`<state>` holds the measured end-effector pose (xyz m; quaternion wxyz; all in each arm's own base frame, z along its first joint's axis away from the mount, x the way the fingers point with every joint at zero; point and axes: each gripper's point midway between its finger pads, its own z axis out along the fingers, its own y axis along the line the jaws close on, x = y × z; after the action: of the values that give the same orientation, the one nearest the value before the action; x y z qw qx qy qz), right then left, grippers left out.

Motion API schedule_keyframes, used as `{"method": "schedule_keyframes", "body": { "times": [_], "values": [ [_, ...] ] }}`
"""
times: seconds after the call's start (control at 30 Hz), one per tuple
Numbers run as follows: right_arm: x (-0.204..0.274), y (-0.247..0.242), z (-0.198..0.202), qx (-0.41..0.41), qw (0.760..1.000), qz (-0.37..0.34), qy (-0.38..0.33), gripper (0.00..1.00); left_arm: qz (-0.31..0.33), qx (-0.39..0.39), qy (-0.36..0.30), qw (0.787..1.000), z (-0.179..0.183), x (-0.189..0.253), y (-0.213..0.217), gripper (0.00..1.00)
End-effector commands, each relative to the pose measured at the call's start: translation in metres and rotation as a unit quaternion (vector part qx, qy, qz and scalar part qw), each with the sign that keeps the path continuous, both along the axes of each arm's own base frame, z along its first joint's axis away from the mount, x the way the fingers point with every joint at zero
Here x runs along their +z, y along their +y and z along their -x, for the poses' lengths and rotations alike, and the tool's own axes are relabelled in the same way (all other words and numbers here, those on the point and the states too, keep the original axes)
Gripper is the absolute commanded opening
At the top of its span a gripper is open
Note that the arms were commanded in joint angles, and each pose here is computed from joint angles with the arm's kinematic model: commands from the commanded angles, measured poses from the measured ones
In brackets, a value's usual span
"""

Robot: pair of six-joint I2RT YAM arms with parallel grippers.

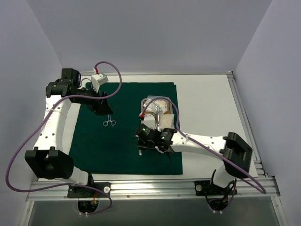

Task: Open and lay out the surgical kit
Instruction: Adjust the medical item.

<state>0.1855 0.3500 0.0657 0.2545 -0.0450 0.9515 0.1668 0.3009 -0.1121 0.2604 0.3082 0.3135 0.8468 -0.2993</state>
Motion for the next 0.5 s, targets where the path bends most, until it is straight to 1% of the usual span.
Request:
{"method": "schedule_keyframes", "body": {
  "times": [0.0,0.03,0.07,0.1,0.17,0.2,0.3,0.33,0.37,0.4,0.47],
  "values": [
    [0.11,0.02,-0.027,0.072,0.978,-0.083,-0.175,0.0,0.059,-0.092,-0.034,0.993,0.018,0.029,-0.02,0.76],
    [0.139,0.032,-0.032,0.085,0.964,-0.126,-0.218,0.0,0.068,-0.103,-0.034,0.992,0.024,0.036,-0.023,0.73],
    [0.169,0.033,-0.029,0.107,0.949,-0.159,-0.249,0.0,0.079,-0.114,-0.039,0.99,0.027,0.041,-0.026,0.7],
    [0.186,0.031,-0.03,0.138,0.934,-0.157,-0.291,0.0,0.1,-0.132,-0.048,0.985,0.03,0.049,-0.032,0.68],
    [0.228,0.027,-0.028,0.155,0.903,-0.195,-0.35,0.0,0.117,-0.147,-0.058,0.981,0.036,0.063,-0.039,0.66],
    [0.239,0.024,-0.028,0.174,0.889,-0.185,-0.38,0.0,0.122,-0.154,-0.061,0.979,0.037,0.066,-0.042,0.66],
    [0.27,0.018,-0.022,0.209,0.856,-0.201,-0.428,0.0,0.15,-0.18,-0.086,0.968,0.047,0.088,-0.051,0.63],
    [0.278,0.018,-0.02,0.214,0.849,-0.209,-0.437,0.0,0.169,-0.192,-0.085,0.963,0.057,0.097,-0.054,0.63],
    [0.285,0.017,-0.018,0.219,0.842,-0.214,-0.444,0.0,0.17,-0.211,-0.117,0.955,0.061,0.108,-0.056,0.63],
    [0.29,0.018,-0.014,0.235,0.834,-0.217,-0.45,0.0,0.178,-0.215,-0.117,0.953,0.067,0.113,-0.057,0.64],
    [0.304,0.016,-0.01,0.246,0.822,-0.225,-0.462,0.0,0.211,-0.232,-0.14,0.939,0.075,0.13,-0.063,0.69]
  ]
}}
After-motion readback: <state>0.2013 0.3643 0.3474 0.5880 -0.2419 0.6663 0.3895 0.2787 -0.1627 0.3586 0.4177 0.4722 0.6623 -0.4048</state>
